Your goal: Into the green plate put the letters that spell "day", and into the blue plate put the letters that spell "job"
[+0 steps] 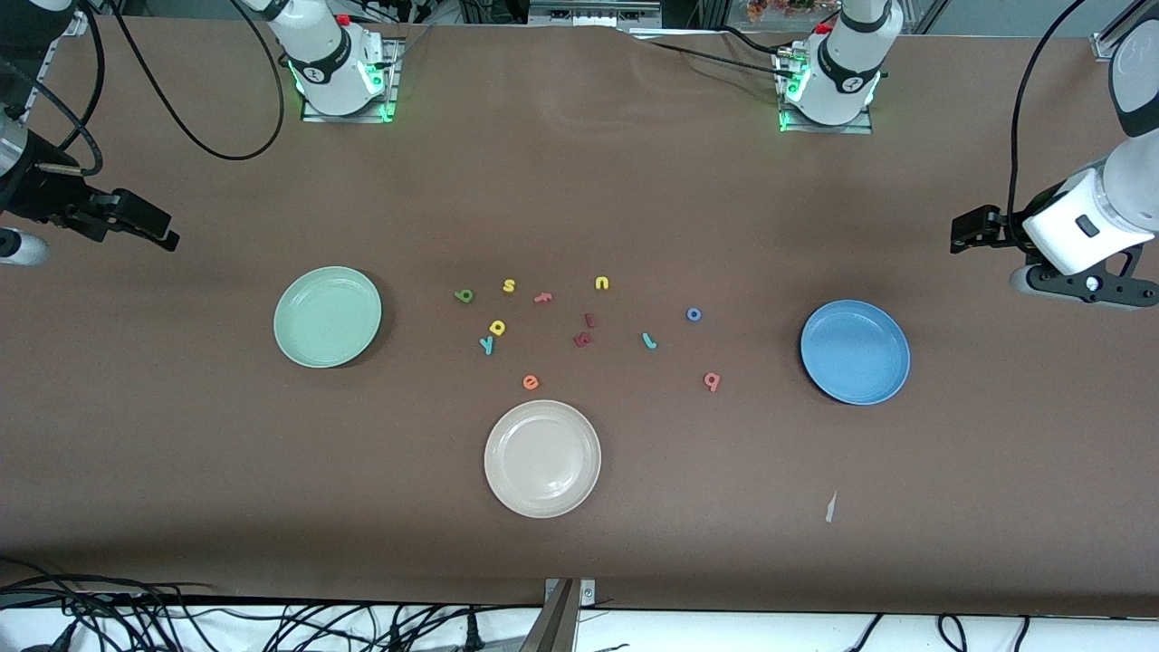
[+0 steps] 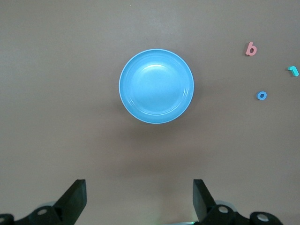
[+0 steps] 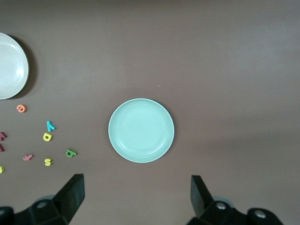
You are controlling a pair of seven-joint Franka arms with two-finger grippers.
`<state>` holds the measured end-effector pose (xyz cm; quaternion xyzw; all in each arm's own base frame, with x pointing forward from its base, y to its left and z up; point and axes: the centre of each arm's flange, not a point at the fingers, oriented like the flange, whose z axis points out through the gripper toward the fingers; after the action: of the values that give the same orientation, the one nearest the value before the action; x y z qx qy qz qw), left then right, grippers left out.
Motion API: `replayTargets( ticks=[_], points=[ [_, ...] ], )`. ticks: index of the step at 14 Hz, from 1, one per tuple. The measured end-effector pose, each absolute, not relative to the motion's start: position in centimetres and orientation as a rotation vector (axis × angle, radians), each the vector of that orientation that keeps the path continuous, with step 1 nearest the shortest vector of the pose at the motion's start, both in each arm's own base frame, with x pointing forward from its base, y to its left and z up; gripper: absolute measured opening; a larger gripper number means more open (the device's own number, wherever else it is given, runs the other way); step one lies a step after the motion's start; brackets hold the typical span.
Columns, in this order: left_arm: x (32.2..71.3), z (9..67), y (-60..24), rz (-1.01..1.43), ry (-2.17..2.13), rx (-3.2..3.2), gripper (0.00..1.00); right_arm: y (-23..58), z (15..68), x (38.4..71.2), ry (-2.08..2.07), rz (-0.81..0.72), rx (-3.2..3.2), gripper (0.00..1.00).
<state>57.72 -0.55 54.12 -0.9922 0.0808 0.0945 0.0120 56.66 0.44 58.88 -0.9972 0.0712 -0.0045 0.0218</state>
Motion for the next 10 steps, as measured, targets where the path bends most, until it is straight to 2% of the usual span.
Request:
replayTargets(
  ticks=[10],
  points=[
    [57.91,53.68,-0.61,0.303,0.254,-3.093,1.00,0.44,58.87,56.66,0.221,-0.014,-3.090,1.00]
  ],
)
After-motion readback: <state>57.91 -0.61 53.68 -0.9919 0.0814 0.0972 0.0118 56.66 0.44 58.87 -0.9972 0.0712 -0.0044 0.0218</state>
